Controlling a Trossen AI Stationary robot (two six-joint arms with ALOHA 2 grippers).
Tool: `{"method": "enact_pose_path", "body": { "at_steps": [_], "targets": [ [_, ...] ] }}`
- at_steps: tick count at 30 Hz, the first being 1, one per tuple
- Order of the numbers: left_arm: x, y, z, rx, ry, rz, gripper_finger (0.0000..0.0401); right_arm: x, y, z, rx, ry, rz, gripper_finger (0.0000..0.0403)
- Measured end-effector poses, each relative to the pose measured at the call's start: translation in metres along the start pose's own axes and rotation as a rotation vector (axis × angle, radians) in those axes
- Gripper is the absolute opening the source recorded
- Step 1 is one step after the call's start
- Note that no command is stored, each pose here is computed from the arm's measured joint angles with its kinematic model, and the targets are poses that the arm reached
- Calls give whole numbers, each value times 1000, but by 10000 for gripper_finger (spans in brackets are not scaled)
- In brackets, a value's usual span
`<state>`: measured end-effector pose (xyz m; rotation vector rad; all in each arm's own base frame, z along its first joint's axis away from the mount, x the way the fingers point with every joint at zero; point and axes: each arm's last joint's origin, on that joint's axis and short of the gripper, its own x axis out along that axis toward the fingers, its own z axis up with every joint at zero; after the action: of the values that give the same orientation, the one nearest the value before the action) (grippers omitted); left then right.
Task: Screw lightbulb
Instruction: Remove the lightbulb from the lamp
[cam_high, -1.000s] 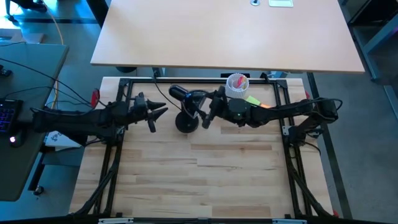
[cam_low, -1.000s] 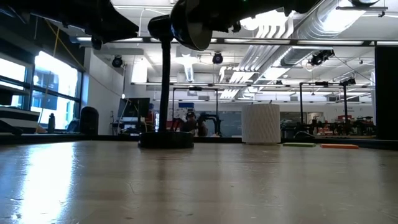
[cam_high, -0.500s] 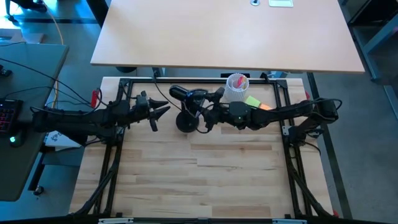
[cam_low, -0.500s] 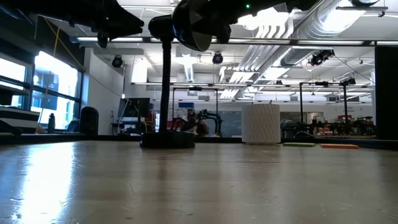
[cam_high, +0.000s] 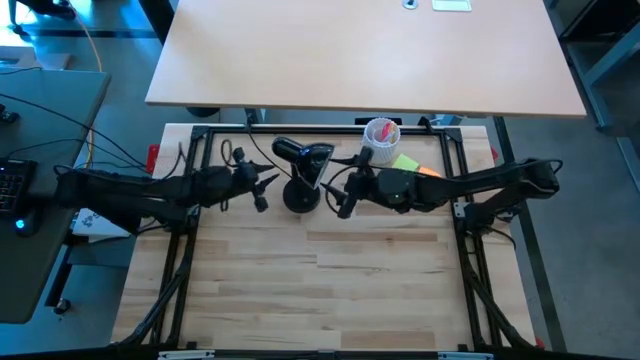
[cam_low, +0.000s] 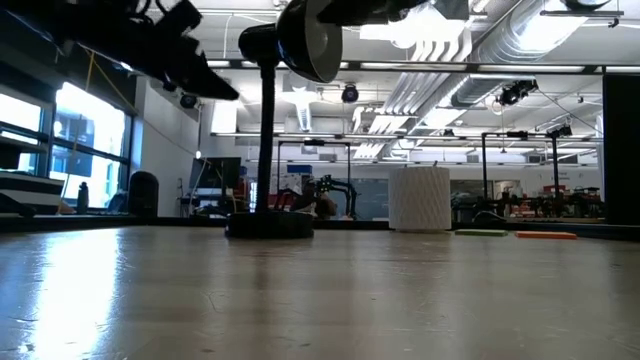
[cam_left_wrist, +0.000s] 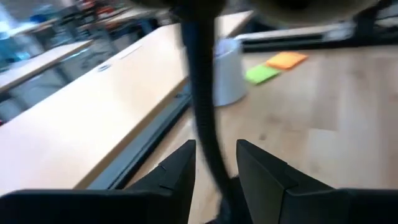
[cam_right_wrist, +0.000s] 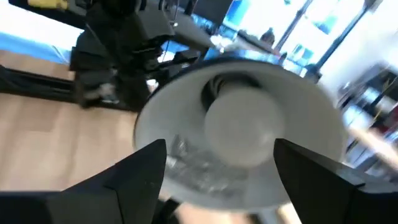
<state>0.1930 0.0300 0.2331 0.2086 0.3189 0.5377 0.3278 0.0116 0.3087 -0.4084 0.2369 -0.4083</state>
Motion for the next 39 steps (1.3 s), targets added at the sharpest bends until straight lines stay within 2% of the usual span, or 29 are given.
{"method": "enact_pose_path", "body": {
  "at_steps": [4,6,9,13,20,22,24,27,31,33,35,39],
  "targets": [
    [16,-1,-4,-9,8,67,111,-6,6,-9,184,98,41,296],
    [24,-2,-5,-4,2,54,114,-10,17,-21,280,134,60,296],
    [32,0,-7,-5,-11,20,120,-17,33,-41,363,156,56,296],
    [39,4,-8,-67,-41,-25,135,-23,37,-59,479,141,-13,296],
    [54,6,-7,-84,-120,-17,156,-17,23,-68,519,32,-94,296],
    [59,6,-7,-60,-155,-15,155,-13,17,-69,502,19,-64,296],
    [63,5,-8,-67,-174,-9,149,-7,9,-71,489,3,-9,296],
    [68,4,-10,-104,-187,-7,126,-1,-4,-70,548,-58,63,296],
    [73,2,-11,-133,-201,-3,69,1,-10,-67,586,-107,55,296],
    [74,2,-9,-126,-194,-8,40,1,-11,-64,666,-135,20,296],
    [76,1,-5,-120,-192,-44,40,2,-12,-66,715,-128,8,296],
    [79,-2,3,-119,-189,-142,40,2,-10,-65,664,-144,17,296]
  ]
}}
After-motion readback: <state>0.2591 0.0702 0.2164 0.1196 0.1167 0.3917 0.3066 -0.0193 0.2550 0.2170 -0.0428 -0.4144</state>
